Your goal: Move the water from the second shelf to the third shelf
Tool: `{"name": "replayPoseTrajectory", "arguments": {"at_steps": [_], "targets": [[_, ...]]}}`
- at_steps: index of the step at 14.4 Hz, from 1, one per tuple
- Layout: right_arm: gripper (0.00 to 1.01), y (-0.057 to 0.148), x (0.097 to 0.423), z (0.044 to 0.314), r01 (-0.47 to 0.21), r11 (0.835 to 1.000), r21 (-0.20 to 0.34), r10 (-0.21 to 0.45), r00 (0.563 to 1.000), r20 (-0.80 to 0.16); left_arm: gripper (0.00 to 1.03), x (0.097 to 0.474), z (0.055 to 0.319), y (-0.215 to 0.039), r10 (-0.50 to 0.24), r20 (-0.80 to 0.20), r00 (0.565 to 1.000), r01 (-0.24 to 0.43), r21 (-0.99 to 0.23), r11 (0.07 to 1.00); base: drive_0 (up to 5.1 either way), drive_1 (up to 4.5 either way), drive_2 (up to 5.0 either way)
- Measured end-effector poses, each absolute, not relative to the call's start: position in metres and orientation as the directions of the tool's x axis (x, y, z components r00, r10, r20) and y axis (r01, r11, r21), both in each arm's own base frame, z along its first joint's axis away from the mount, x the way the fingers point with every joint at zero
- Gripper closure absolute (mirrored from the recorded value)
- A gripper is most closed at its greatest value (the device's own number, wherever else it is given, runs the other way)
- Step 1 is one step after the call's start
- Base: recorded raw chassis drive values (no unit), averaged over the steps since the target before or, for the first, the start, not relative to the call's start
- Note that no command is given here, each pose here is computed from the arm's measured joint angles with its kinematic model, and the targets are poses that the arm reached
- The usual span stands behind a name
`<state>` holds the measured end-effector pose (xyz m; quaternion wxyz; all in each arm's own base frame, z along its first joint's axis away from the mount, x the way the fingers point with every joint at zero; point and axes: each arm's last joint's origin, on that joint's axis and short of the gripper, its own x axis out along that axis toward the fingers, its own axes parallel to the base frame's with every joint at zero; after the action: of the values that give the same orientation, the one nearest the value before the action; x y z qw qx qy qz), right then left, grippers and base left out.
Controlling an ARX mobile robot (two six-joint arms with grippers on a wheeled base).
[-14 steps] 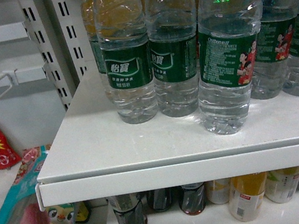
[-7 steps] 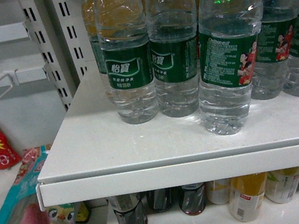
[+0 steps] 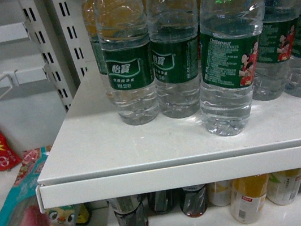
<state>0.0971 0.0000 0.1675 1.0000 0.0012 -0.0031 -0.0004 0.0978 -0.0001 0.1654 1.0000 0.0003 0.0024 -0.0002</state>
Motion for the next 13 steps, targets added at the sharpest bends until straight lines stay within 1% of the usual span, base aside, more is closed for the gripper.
{"name": "replayPoseTrajectory", "arguments": {"at_steps": [2,5,13], "targets": [[0.43,0.0000,0.0971,0.1675,0.001,1.000,0.002,-0.001,1.000,0.006,0.05,0.0978,0.1654,-0.0001,0.000,-0.005,1.000,0.000,0.001,1.000,0.0,0.00,0.0],[0.04,0.0000,0.0971,0.1675,0.001,1.000,0.002,-0.001,1.000,0.006,0.05,0.0978,0.1654,-0.0001,0.000,-0.005,1.000,0.000,0.001,1.000,0.0,0.00,0.0],[0.03,0.0000,0.0971,0.1675,0.001,1.000,0.002,-0.001,1.000,0.006,0.05,0.0978,0.1654,-0.0001,0.000,-0.005,1.000,0.000,0.001,1.000,0.0,0.00,0.0]]}}
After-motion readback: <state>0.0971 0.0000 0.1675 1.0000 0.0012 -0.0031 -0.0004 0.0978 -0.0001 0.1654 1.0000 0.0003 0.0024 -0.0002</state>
